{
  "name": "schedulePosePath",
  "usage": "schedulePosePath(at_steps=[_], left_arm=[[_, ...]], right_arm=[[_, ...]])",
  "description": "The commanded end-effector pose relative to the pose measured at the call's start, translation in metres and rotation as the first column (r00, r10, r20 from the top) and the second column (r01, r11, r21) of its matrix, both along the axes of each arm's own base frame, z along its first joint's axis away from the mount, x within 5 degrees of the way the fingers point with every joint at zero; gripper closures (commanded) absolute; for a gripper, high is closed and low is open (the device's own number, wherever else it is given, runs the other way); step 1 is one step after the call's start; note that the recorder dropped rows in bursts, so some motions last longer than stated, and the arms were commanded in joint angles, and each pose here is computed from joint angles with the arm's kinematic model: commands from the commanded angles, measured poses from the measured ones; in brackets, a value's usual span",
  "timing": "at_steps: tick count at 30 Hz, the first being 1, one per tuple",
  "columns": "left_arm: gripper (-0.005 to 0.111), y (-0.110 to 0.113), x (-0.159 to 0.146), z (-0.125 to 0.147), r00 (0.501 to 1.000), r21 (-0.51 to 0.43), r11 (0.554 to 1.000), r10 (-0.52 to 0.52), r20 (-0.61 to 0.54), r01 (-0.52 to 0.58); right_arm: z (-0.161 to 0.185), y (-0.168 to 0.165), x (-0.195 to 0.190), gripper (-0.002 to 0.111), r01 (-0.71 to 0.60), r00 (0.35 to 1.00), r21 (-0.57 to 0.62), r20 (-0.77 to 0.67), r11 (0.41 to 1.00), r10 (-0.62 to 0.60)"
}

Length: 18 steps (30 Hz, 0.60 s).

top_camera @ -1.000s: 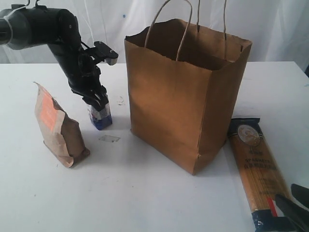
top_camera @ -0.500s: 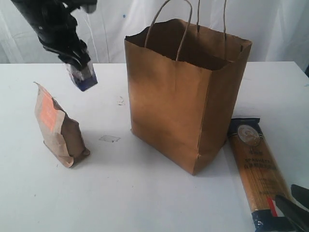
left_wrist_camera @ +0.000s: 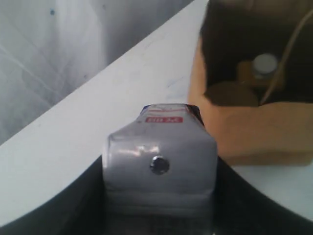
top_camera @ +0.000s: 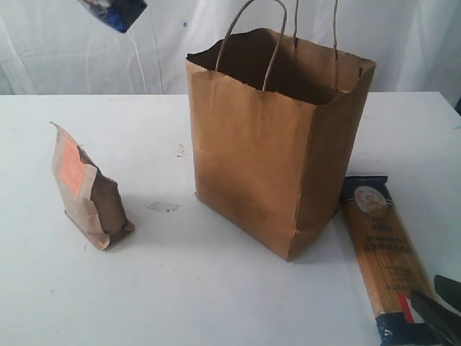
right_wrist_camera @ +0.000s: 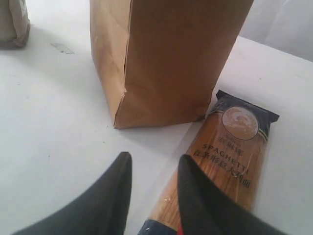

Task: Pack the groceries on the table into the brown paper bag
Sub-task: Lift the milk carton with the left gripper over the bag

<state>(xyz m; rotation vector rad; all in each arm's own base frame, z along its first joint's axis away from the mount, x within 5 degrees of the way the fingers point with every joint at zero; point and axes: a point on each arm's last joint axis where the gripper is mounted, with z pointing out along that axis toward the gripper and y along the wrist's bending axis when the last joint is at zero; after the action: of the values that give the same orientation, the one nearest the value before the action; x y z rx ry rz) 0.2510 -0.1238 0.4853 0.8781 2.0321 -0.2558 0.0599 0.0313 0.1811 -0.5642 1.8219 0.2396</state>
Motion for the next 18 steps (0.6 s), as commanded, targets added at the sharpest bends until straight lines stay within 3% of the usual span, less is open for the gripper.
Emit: schedulePosePath(at_steps=[1,4,8,12,18], left_arm=[[0.107,-0.003,-0.038,0.028,0.989,-0.186,0.972,-0.139,0.043,0.144],[0.107,-0.011,-0.054,0.037,0.957,-0.263,0.920,-0.283,0.070,0.291],[0.107,-0.023,-0.067,0.041,0.876,-0.299,0.825,-0.464,0.128,0.480],[0.107,-0.038,-0.070,0.038,0.848,-0.291,0.797,-0.513,0.133,0.529],[0.107,-0.081,-0.058,0.016,0.813,-0.267,0.773,-0.576,0.086,0.576]], right_arm=[[0.001,0.000,0.000,0.077,0.004,1.000,0.004,0.014,1.000,-0.004],[0.003,-0.001,-0.002,0.077,0.004,0.999,0.018,0.041,1.000,-0.005],[0.008,-0.004,-0.007,0.077,0.001,0.993,0.056,0.118,0.998,-0.008],[0.012,-0.006,-0.011,0.077,-0.003,0.985,0.083,0.174,0.997,-0.012],[0.012,-0.006,-0.011,0.077,-0.003,0.985,0.085,0.173,0.996,-0.012]])
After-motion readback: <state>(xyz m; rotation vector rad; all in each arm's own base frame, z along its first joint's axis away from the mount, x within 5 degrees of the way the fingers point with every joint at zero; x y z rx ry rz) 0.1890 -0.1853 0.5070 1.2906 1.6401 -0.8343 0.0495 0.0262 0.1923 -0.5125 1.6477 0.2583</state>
